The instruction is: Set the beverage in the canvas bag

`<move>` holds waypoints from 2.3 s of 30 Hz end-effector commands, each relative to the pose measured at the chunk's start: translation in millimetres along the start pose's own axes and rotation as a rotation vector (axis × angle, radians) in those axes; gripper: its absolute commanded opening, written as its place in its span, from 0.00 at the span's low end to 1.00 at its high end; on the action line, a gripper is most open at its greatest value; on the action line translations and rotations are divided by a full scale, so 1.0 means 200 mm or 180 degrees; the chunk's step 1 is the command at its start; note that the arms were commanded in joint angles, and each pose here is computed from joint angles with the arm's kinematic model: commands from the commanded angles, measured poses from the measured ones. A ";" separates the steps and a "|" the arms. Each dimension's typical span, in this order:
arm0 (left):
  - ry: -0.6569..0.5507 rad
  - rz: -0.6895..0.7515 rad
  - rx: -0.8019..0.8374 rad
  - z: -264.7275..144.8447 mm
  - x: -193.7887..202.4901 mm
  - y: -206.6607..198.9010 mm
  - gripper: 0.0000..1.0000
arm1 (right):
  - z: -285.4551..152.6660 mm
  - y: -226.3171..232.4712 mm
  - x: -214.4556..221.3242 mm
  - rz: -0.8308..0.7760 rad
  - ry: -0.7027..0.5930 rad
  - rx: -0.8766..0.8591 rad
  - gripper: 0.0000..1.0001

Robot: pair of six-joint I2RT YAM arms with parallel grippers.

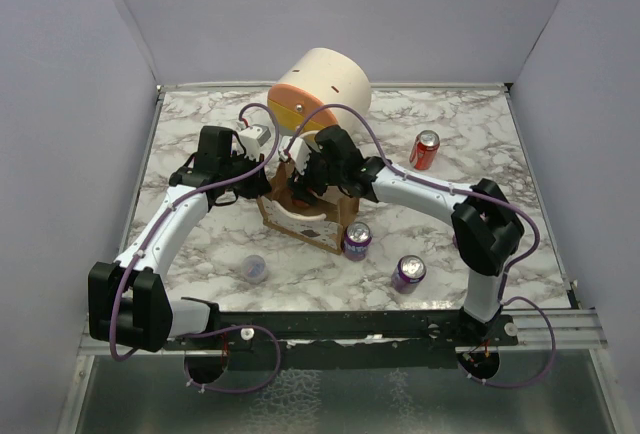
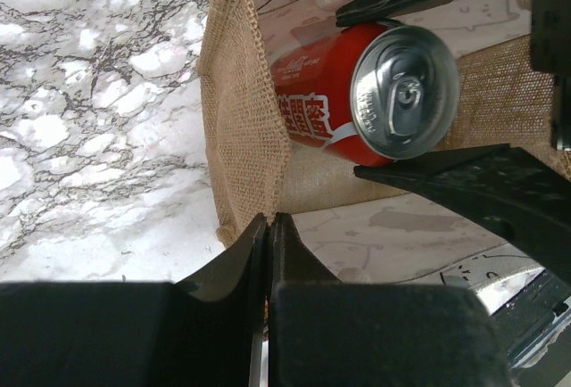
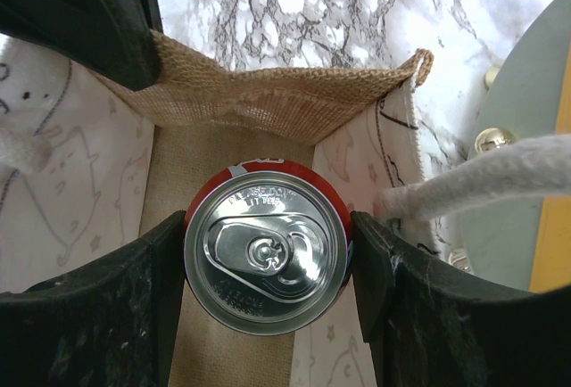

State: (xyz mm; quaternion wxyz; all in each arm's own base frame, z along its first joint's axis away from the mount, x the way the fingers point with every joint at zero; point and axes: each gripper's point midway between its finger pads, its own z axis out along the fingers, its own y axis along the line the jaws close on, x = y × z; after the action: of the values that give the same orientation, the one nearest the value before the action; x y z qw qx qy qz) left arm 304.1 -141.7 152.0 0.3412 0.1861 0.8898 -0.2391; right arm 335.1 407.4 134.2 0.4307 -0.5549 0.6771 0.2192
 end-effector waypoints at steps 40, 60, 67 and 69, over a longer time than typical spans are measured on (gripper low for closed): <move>-0.0036 0.0028 -0.0065 -0.01 0.05 0.02 0.00 | 0.12 -0.06 -0.08 0.0110 -0.0097 0.0117 0.83; -0.0055 -0.0041 -0.0135 -0.01 0.03 0.03 0.00 | -0.09 -0.02 -0.22 -0.0123 -0.0239 -0.0003 0.87; -0.0120 -0.0075 -0.0076 -0.02 0.01 0.03 0.00 | -0.19 -0.01 -0.25 -0.0210 -0.0340 0.0052 0.86; -0.0124 -0.0075 -0.0063 -0.01 0.01 0.02 0.00 | -0.22 -0.01 -0.27 -0.0257 -0.0372 0.0074 0.86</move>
State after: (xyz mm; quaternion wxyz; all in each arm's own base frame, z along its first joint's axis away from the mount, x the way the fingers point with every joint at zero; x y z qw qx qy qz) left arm 304.4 -136.8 151.7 0.3566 0.1738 0.8879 -0.2330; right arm 331.7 404.7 178.0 0.4578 -0.5540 0.6590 0.2218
